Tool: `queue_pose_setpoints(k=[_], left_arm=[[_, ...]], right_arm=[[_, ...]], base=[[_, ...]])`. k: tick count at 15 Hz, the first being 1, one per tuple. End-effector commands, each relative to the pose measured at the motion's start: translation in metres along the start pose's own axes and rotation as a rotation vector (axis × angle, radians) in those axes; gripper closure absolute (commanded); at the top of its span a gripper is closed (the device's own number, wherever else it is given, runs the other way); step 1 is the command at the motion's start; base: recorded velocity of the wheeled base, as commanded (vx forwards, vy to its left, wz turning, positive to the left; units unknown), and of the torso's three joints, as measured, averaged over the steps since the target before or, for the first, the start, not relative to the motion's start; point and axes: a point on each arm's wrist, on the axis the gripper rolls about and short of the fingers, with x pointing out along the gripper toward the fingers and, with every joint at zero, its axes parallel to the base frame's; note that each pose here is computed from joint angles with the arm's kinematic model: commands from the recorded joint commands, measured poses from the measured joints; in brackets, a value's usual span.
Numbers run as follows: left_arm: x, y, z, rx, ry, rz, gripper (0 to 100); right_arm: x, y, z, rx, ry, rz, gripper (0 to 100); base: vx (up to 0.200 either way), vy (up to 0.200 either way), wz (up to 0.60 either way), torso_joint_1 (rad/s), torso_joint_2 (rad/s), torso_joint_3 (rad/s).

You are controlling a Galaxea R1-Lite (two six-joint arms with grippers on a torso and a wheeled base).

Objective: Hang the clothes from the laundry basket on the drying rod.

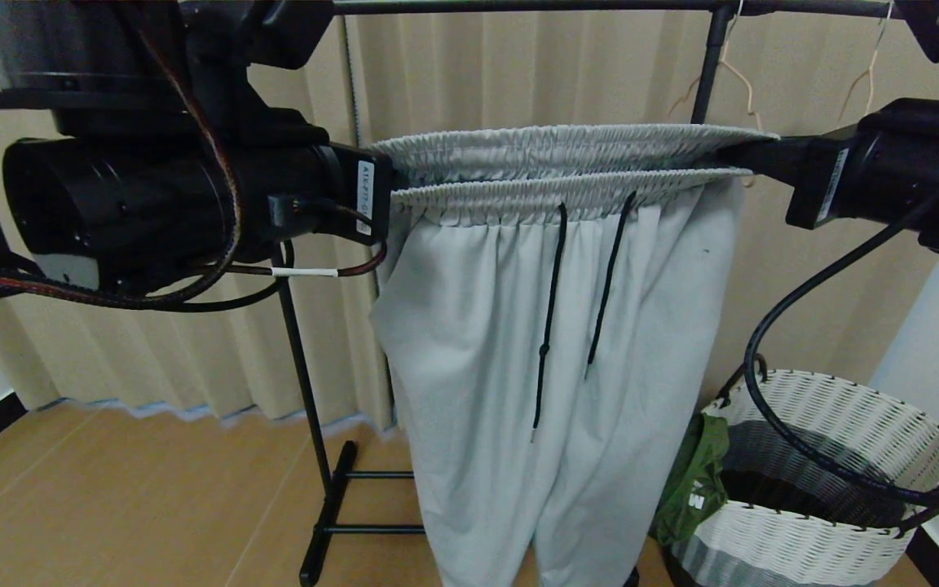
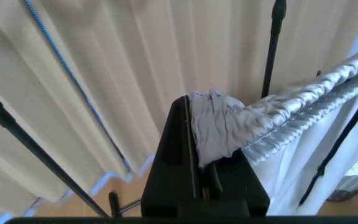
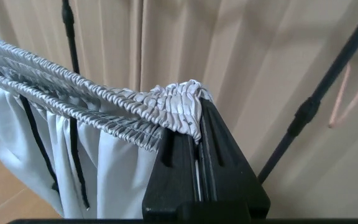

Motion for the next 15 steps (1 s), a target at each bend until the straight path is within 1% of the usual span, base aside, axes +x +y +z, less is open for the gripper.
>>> queue_pose_setpoints(k=[1, 3, 5, 8, 9, 10, 11, 12, 13, 15], left_arm=[[0.004, -0.005, -0.004, 0.006, 0.016, -0.003, 100], [0.003, -0.008, -0.004, 0.007, 0.016, -0.004, 100], [0.015, -0.009, -0.002, 0.007, 0.004, 0.008, 100], [0.029, -0.012, 0.0, 0.025, -0.018, 0.033, 100], [0.038, -0.014, 0.0, 0.029, -0.027, 0.036, 100], [0.041, -0.015, 0.0, 0.028, -0.03, 0.036, 100], [0.052, -0.018, 0.001, 0.027, -0.034, 0.04, 100], [0.061, -0.02, 0.0, 0.027, -0.033, 0.046, 100], [0.067, -0.02, 0.001, 0.024, -0.036, 0.049, 100], [0.08, -0.019, 0.0, 0.014, -0.037, 0.071, 100]], right_arm=[[-0.001, -0.003, -0.001, 0.001, 0.004, -0.012, 100], [-0.002, -0.003, -0.003, 0.002, 0.012, -0.016, 100], [-0.015, -0.011, -0.004, 0.002, 0.012, -0.053, 100], [-0.032, -0.009, -0.004, 0.0, -0.002, -0.057, 100], [-0.045, -0.007, -0.004, 0.001, 0.007, -0.055, 100], [-0.051, -0.006, -0.004, 0.001, 0.01, -0.051, 100], [-0.069, -0.002, -0.005, 0.0, 0.022, -0.034, 100], [-0.077, 0.001, -0.008, -0.004, 0.031, -0.013, 100], [-0.085, 0.006, -0.01, -0.017, 0.022, 0.031, 100], [-0.102, 0.018, -0.014, -0.064, 0.001, 0.167, 100]], base=[[0.0, 0.0, 0.0, 0.0, 0.0, 0.0], [0.0, 0.0, 0.0, 0.0, 0.0, 0.0], [0.0, 0.0, 0.0, 0.0, 0.0, 0.0], [0.0, 0.0, 0.0, 0.0, 0.0, 0.0], [0.0, 0.0, 0.0, 0.0, 0.0, 0.0], [0.0, 0.0, 0.0, 0.0, 0.0, 0.0], [0.0, 0.0, 0.0, 0.0, 0.0, 0.0], [0.0, 0.0, 0.0, 0.0, 0.0, 0.0], [0.0, 0.0, 0.0, 0.0, 0.0, 0.0], [0.0, 0.0, 0.0, 0.0, 0.0, 0.0]])
